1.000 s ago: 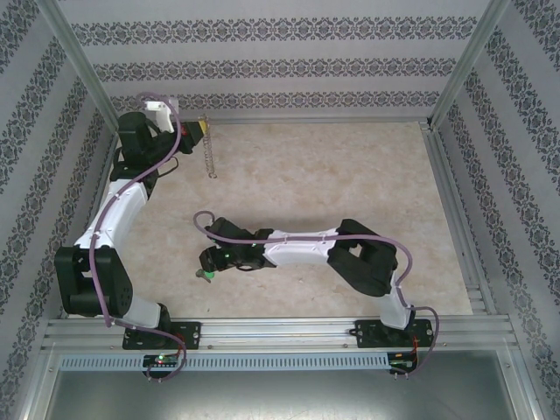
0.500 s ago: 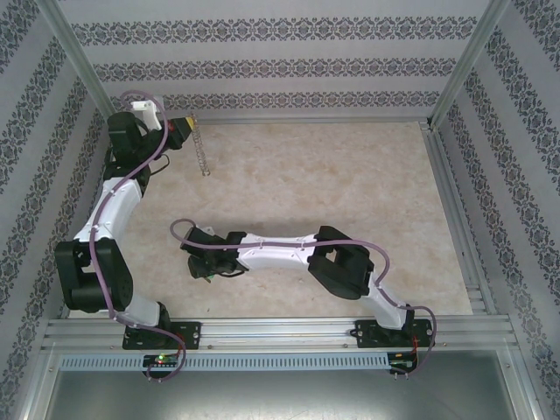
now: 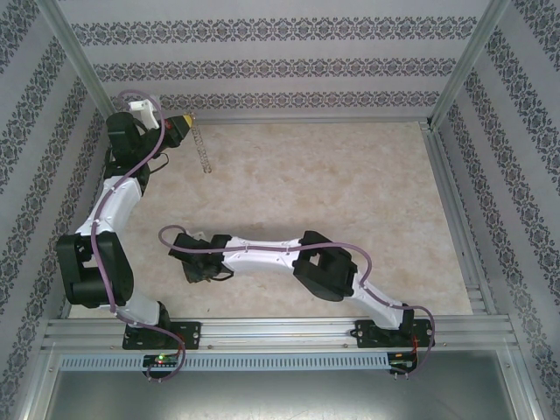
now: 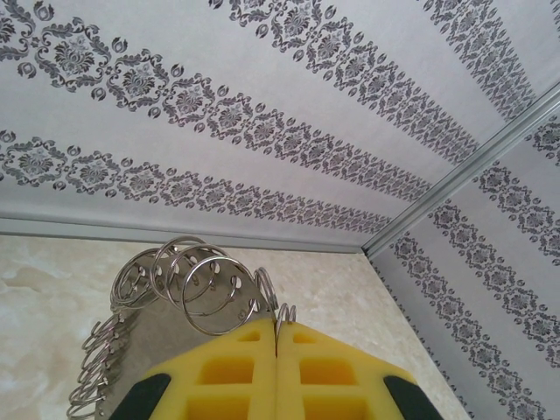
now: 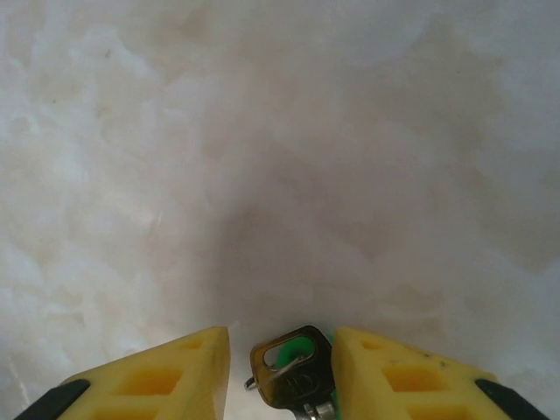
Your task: Put the keys on the keyring
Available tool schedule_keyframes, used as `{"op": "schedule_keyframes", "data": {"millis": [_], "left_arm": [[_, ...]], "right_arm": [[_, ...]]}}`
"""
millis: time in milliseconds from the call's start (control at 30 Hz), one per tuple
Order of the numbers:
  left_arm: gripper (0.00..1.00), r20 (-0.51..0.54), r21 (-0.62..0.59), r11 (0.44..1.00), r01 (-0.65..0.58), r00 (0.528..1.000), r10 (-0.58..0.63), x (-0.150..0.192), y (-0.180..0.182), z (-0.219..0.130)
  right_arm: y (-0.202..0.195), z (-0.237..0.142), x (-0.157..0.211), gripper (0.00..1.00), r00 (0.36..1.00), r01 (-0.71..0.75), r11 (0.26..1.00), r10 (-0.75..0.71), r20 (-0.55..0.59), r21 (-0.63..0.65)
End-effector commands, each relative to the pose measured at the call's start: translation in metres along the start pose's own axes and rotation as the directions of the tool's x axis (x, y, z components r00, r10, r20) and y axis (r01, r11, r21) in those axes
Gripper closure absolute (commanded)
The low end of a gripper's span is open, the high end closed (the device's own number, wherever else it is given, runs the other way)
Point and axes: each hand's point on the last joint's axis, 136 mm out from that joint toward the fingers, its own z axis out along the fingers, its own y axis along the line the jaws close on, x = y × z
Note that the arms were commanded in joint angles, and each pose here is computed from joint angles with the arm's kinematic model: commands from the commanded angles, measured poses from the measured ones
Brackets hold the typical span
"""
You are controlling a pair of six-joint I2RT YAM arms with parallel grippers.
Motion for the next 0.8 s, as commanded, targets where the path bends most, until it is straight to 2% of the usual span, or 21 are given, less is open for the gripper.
{"op": "schedule_keyframes", "data": {"millis": [0, 200, 600, 767], "left_arm": [[1.0, 0.057, 0.048, 0.998, -0.044, 0.998, 0.041, -0.018, -0.01, -0.004], [1.0, 0.056, 0.051, 0.998, -0.033, 0.998, 0.03, -0.016, -0.007, -0.003], [1.0, 0.053, 0.069, 0.997, -0.022, 0.998, 0.019, -0.013, -0.006, -0.001], [1.0, 0.05, 0.087, 0.996, -0.021, 0.999, 0.017, -0.015, -0.01, -0.001]], "right_arm": [[-0.001, 0.007, 0.01, 0.66, 0.999, 0.025, 0.999, -0.024, -0.025, 0.048], [-0.006, 0.014, 0.018, 0.74, 0.999, 0.028, 0.997, -0.026, -0.04, 0.072], [-0.025, 0.008, 0.013, 0.99, 1.0, 0.029, 0.994, -0.028, -0.011, 0.109], [-0.039, 0.001, 0.003, 1.0, 1.0, 0.016, 0.992, -0.018, 0.015, 0.122]]}}
